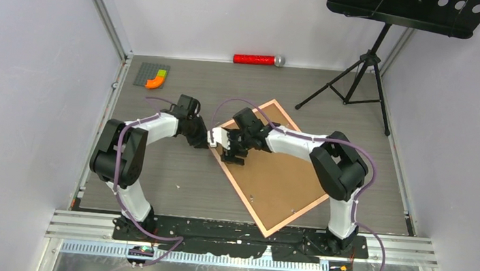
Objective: Take the photo out of the frame
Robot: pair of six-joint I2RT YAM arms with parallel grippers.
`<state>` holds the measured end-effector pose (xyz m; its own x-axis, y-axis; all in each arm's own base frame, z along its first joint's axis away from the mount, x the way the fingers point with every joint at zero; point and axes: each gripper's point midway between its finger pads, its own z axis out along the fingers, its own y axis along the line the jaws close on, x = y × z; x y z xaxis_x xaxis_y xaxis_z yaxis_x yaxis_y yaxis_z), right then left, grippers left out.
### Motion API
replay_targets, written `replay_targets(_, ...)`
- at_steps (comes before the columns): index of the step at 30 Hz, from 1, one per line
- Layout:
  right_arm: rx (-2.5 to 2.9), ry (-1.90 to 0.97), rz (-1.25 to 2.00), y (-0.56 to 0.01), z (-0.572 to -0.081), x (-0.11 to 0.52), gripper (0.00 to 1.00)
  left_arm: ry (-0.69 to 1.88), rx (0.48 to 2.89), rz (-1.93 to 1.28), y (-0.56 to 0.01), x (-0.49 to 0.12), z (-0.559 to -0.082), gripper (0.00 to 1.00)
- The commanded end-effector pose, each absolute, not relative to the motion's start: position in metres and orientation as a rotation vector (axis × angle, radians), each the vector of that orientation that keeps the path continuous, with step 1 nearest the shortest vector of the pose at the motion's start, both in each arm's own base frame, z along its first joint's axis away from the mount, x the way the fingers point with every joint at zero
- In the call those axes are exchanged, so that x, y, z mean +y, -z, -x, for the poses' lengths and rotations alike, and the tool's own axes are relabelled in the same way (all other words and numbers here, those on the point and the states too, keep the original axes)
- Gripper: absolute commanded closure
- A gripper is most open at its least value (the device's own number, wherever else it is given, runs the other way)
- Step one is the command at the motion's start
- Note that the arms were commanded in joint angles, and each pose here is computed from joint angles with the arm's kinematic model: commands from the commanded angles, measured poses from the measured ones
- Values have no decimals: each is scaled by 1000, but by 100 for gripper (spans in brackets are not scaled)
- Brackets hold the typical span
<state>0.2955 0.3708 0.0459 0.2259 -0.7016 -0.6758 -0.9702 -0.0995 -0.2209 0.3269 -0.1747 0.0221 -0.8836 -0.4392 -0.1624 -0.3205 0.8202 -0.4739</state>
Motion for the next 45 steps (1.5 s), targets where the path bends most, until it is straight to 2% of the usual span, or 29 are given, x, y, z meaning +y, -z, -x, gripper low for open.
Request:
replay_targets(1, 1455, -504, 1962, -52, -304, 375, 33, 445, 3012, 436, 19, -152, -263, 87)
replay_targets(3, 1470, -520, 1982, -49, -305, 380, 37, 452, 3007, 417, 18, -152, -265, 87)
replay_targets(8, 1430, -511, 2062, -39, -296, 390, 34, 495, 2991, 373, 14, -158, -272, 87)
replay_targets(11, 1437, -502, 2099, -33, -293, 391, 35, 527, 2983, 357, 12, -162, -275, 87)
replay_targets(17, 1465, -559, 2117, -34, -283, 403, 45, 595, 2977, 366, 12, -170, -276, 87)
replay_targets(23, 1637, -588, 2027, -28, -277, 404, 62, 600, 2969, 419, 15, -169, -272, 87)
replay_targets(28, 1906, -619, 1836, -6, -281, 407, 78, 614, 2960, 423, 15, -171, -271, 88)
replay_targets(31, 2009, -603, 1743, 1, -290, 405, 93, 615, 2960, 429, 15, -171, -270, 88)
replay_targets(36, 2182, -426, 1474, 0, -324, 378, 95, 597, 2964, 454, 16, -168, -266, 88)
replay_targets(40, 2367, -231, 1102, 6, -343, 349, 95, 581, 2967, 481, 16, -167, -265, 91)
replay_targets(45, 2362, -306, 823, -3, -349, 352, 95, 547, 2982, 517, 18, -163, -260, 91)
